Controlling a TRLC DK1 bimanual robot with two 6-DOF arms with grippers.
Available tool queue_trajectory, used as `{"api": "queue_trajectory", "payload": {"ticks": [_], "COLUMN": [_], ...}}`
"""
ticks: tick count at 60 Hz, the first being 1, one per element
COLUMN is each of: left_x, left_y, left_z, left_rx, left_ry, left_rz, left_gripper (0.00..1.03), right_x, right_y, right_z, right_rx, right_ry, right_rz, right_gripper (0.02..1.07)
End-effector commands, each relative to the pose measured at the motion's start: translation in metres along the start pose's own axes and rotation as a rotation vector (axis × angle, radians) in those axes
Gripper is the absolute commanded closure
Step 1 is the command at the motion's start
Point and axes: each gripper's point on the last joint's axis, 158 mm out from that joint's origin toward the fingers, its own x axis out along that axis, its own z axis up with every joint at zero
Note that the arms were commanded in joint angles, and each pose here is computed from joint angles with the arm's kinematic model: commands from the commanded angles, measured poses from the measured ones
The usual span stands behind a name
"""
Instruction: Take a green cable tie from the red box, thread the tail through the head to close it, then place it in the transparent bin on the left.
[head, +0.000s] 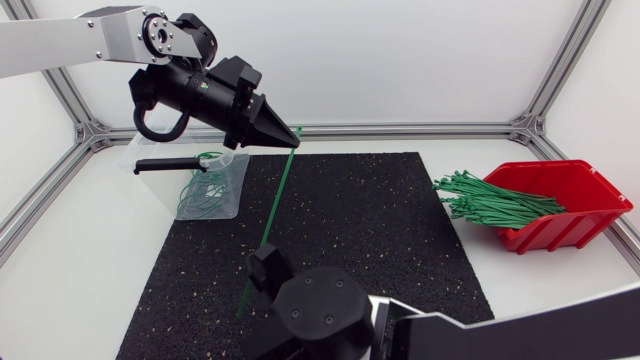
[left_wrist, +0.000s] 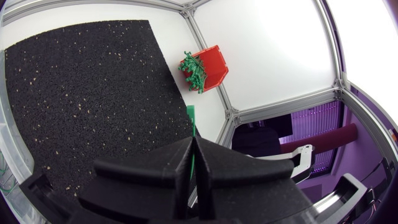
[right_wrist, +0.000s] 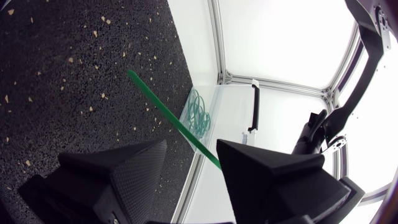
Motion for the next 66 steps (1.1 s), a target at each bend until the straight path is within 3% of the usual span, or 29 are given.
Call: {"api": "queue_trajectory", "payload": {"ticks": [1, 11, 15, 66], "left_x": [0.002, 0.005, 0.005, 0.003], "left_y": [-0.002, 0.001, 0.003, -0.002], "left_z": [0.005, 0.005, 0.005, -0.002], "left_rx": [0.022, 0.018, 0.014, -0.025], "left_ry": [0.005, 0.011, 0.013, 0.031], "left_rz": [-0.012, -0.013, -0.011, -0.045], "left_gripper": [1.00, 1.00, 1.00, 1.00], "right_x": [0.003, 0.004, 0.004, 0.001], "right_y": [0.001, 0.007, 0.007, 0.014], "right_z": [0.010, 0.016, 0.019, 0.037], "right_rx": [-0.033, -0.036, -0.037, -0.059], "right_ry": [-0.016, -0.032, -0.041, -0.077], "right_rz": [-0.004, 0.000, -0.004, -0.015], "right_gripper": [0.60, 0.64, 0.77, 0.87]}}
